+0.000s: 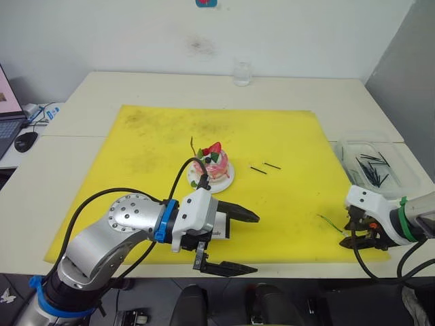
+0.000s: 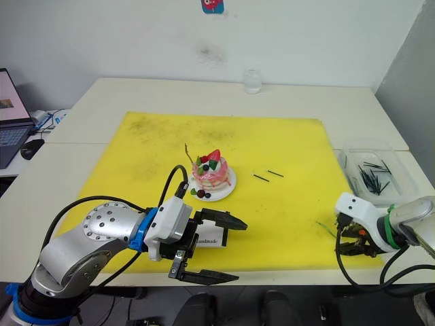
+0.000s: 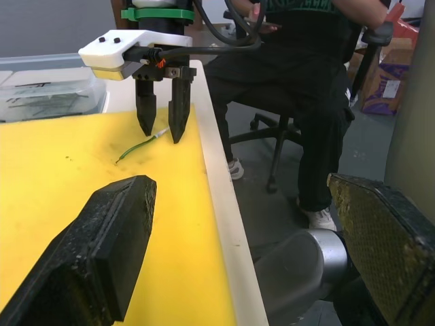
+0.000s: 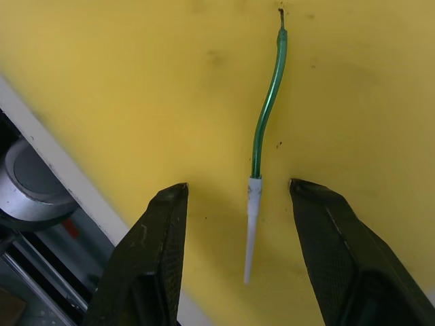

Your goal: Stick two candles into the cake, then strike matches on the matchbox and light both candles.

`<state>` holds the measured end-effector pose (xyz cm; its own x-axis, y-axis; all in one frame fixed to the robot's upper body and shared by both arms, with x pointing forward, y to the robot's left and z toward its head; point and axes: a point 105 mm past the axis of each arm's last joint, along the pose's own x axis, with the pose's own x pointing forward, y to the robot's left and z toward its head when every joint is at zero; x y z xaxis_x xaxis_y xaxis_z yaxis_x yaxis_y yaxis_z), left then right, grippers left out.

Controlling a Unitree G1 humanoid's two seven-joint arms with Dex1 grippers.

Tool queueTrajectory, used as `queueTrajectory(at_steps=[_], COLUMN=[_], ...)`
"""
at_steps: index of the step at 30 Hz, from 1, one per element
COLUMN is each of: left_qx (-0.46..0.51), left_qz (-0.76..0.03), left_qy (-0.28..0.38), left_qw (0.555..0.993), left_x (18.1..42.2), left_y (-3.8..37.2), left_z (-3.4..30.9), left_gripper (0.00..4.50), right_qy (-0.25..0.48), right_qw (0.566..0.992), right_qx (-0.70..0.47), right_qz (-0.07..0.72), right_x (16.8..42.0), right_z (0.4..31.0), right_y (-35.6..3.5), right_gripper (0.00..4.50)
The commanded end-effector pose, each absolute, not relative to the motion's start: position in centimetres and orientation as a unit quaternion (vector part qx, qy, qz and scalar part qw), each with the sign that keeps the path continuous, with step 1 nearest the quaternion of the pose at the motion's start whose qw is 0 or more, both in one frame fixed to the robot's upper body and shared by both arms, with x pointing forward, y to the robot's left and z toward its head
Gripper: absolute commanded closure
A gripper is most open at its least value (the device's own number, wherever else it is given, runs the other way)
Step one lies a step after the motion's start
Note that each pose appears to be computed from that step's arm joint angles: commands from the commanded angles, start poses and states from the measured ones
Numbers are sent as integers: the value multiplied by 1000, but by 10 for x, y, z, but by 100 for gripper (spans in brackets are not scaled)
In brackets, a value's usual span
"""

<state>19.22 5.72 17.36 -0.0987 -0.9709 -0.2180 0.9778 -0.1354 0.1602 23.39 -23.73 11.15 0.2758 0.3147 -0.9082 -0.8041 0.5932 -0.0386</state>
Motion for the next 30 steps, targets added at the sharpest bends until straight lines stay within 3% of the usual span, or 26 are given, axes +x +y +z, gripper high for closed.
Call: queueTrajectory(at_steps=[1, 7, 9, 14, 15, 19, 23, 26, 30], left_qx=[143, 142, 142, 141, 141, 138, 120, 102, 78], left_qz=[-747, -744, -742, -740, -739, -731, -705, -665, -605], left_qy=[-11, -16, -17, -20, -20, -19, -9, 4, 6], left_qw=[649, 653, 654, 658, 658, 668, 699, 740, 792], left_x=[185, 187, 188, 189, 189, 193, 202, 212, 219], left_y=[52, 50, 49, 48, 48, 49, 61, 75, 96], left_z=[178, 177, 177, 176, 176, 176, 180, 184, 193], left_gripper=[0, 0, 0, 0, 0, 0, 0, 0, 0], right_qy=[465, 466, 468, 468, 468, 460, 417, 348, 189], right_qw=[757, 753, 751, 751, 751, 754, 765, 793, 838], right_qx=[-270, -276, -277, -278, -278, -276, -265, -244, -197], right_qz=[371, 374, 374, 375, 375, 380, 412, 437, 473], right_x=[238, 238, 238, 239, 239, 242, 249, 263, 291], right_z=[114, 113, 112, 112, 113, 121, 148, 176, 212], right_y=[-235, -235, -236, -238, -238, -237, -221, -198, -146], right_gripper=[207, 223, 264, 435, 443, 443, 443, 443, 443])
